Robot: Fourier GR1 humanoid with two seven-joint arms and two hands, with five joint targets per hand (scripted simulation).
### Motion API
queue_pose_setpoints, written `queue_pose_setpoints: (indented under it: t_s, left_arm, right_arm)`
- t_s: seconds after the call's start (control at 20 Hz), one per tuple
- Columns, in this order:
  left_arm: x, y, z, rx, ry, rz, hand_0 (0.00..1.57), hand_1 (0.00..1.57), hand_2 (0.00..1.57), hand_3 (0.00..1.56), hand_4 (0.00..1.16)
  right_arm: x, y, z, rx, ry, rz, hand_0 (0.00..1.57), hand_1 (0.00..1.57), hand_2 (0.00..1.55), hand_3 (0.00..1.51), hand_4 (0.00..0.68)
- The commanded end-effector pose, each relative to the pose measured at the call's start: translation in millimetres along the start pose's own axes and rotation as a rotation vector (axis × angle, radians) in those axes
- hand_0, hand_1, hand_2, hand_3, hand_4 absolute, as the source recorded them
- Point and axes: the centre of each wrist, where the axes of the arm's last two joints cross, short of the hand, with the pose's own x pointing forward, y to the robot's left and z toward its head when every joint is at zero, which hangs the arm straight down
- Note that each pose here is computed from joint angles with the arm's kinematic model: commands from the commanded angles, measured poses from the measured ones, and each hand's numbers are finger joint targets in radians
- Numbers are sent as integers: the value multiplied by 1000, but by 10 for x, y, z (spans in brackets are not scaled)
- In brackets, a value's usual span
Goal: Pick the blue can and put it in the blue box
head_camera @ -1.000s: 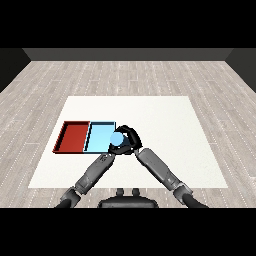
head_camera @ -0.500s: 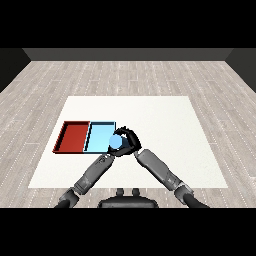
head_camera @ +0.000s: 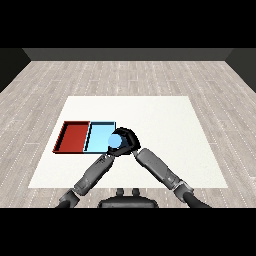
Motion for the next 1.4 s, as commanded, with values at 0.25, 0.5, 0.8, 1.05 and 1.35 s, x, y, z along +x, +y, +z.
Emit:
queue_pose_setpoints:
  t_s: [0.25, 0.5, 0.8, 1.05, 1.35]
  left_arm:
    - [-101, -22, -28, 8, 77, 78, 1571, 1571, 1544, 1473, 765]
    - [-34, -52, -49, 12, 63, 92, 1571, 1571, 1516, 1448, 1097]
    - [-58, -34, -144, 22, 77, 77, 1571, 1571, 1549, 1480, 1137]
    - [-66, 5, -73, 32, 58, 20, 1571, 1571, 1571, 1504, 1134]
    - [-108, 56, 71, 43, 35, 1, 1571, 1571, 1571, 1500, 1131]
  right_arm:
    - [134, 68, -31, -23, 45, -138, 1091, 1091, 1121, 798, 0]
    - [64, -51, 55, -37, 47, -112, 0, 0, 0, 0, 0]
    - [8, -135, 199, -48, 33, -129, 0, 0, 0, 0, 0]
    - [67, -121, 170, -47, 69, -161, 0, 0, 0, 0, 0]
    - [305, -483, 231, -83, 2, -151, 0, 0, 0, 0, 0]
